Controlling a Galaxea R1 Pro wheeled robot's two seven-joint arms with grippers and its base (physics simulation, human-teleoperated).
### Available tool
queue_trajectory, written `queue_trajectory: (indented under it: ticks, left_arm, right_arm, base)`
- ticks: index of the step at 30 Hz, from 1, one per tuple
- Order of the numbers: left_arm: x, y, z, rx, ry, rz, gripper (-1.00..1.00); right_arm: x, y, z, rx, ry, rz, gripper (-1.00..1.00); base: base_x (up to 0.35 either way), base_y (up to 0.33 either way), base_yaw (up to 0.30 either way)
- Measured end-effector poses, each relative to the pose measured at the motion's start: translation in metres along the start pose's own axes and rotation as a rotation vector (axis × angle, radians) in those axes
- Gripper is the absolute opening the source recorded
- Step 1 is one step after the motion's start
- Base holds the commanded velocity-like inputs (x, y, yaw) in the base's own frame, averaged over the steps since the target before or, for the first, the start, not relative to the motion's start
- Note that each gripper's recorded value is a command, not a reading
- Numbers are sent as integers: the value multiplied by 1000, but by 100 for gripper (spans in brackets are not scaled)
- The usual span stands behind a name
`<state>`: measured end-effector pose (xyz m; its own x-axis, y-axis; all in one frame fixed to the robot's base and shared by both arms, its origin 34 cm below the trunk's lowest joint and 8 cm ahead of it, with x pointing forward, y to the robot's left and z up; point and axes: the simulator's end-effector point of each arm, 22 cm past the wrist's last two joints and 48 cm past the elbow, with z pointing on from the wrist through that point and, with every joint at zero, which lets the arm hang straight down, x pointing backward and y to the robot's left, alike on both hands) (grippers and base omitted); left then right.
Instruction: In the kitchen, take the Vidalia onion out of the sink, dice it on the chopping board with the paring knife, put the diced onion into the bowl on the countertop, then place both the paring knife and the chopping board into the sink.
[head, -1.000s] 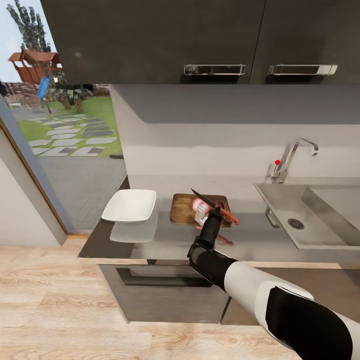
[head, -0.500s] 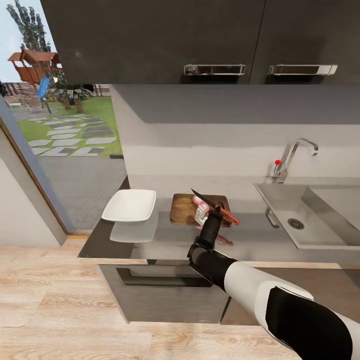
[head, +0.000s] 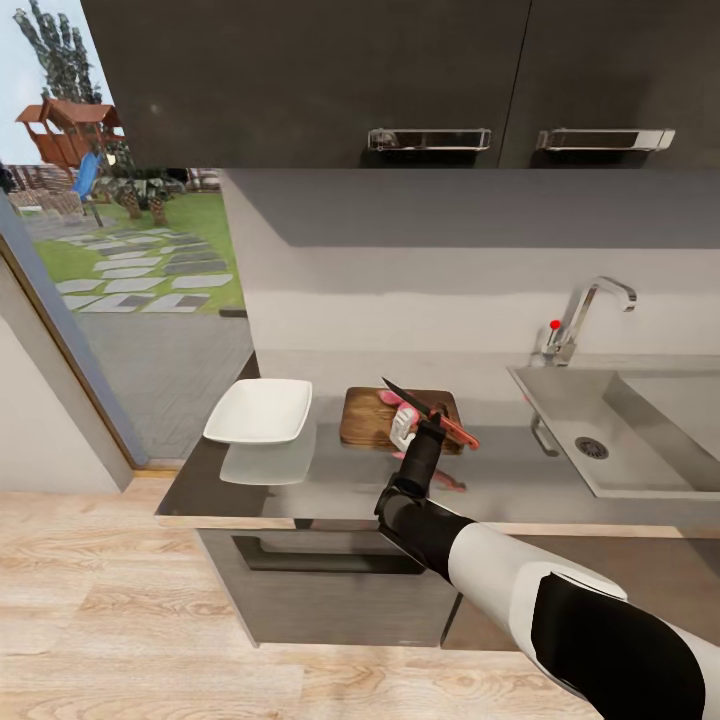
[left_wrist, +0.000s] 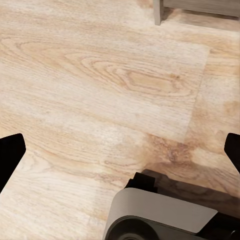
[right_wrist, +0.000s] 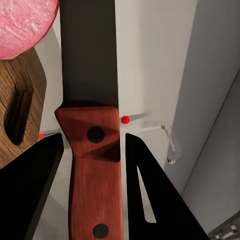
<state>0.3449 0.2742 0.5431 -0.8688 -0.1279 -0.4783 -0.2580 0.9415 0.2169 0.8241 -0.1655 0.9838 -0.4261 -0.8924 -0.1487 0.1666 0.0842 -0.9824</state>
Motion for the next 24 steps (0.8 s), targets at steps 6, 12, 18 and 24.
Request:
queue_trajectory:
  ticks: [6, 12, 18, 24]
  left_arm:
    - [0, 0, 0, 0, 0, 0, 100]
    - [0, 0, 0, 0, 0, 0, 100]
    - [0, 0, 0, 0, 0, 0, 100]
    - [0, 0, 0, 0, 0, 0, 100]
  right_arm:
    - [0, 0, 0, -1, 0, 0, -100]
    - [0, 0, 0, 0, 0, 0, -100]
    - [0, 0, 0, -1, 0, 0, -100]
    - [0, 0, 0, 0, 0, -1, -100]
  base:
    - [0, 0, 0]
    - [0, 0, 0]
    - [0, 0, 0]
    - [0, 0, 0]
